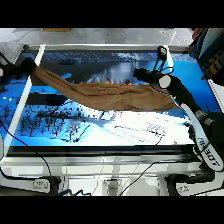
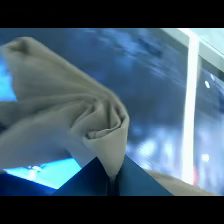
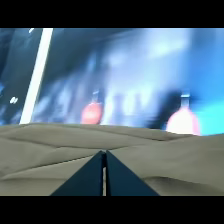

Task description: Fold the clothes and pants, and hang the long-sleeved shirts on hangers.

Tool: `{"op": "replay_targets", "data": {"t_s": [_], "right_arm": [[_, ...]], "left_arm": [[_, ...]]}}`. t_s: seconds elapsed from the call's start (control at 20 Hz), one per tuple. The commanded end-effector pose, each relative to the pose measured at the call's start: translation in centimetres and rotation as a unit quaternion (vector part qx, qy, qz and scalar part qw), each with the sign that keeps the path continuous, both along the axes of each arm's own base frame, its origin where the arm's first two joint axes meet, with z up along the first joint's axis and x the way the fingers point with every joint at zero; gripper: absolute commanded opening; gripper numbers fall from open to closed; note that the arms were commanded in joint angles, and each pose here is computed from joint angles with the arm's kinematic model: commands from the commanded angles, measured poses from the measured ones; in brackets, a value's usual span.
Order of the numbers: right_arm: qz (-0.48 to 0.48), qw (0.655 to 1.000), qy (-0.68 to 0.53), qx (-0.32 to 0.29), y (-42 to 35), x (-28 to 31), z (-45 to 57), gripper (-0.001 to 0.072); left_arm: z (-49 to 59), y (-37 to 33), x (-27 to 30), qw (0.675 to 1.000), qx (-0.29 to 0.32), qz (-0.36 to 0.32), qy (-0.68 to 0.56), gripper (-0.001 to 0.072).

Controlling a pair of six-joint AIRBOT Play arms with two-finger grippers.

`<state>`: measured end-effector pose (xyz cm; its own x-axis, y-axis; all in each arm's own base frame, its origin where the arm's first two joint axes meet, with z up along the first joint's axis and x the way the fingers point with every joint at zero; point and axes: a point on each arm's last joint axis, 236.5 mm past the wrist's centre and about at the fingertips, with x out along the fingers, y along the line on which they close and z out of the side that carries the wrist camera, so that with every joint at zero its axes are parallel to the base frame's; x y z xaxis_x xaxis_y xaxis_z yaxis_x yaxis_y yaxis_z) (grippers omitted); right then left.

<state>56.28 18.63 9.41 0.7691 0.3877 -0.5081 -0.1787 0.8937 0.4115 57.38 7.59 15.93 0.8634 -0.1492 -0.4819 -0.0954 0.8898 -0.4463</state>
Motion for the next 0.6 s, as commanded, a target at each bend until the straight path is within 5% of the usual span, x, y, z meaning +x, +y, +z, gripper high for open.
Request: {"op": "replay_targets", "data": {"t_s": [0.0, 0.55], "right_arm": [[0.052, 0.999, 0.015, 0.002, 5.2, 0.3, 0.0, 0.0024], [0.181, 0.978, 0.087, 0.050, 24.3, -2.3, -7.7, 0.0024]], "left_arm": [[4.6, -3.8, -2.5, 0.997, 0.042, -0.069, -0.018, 0.0011], [9.7, -12.5, -4.4, 0.987, 0.002, -0.143, -0.069, 0.0012]]}}
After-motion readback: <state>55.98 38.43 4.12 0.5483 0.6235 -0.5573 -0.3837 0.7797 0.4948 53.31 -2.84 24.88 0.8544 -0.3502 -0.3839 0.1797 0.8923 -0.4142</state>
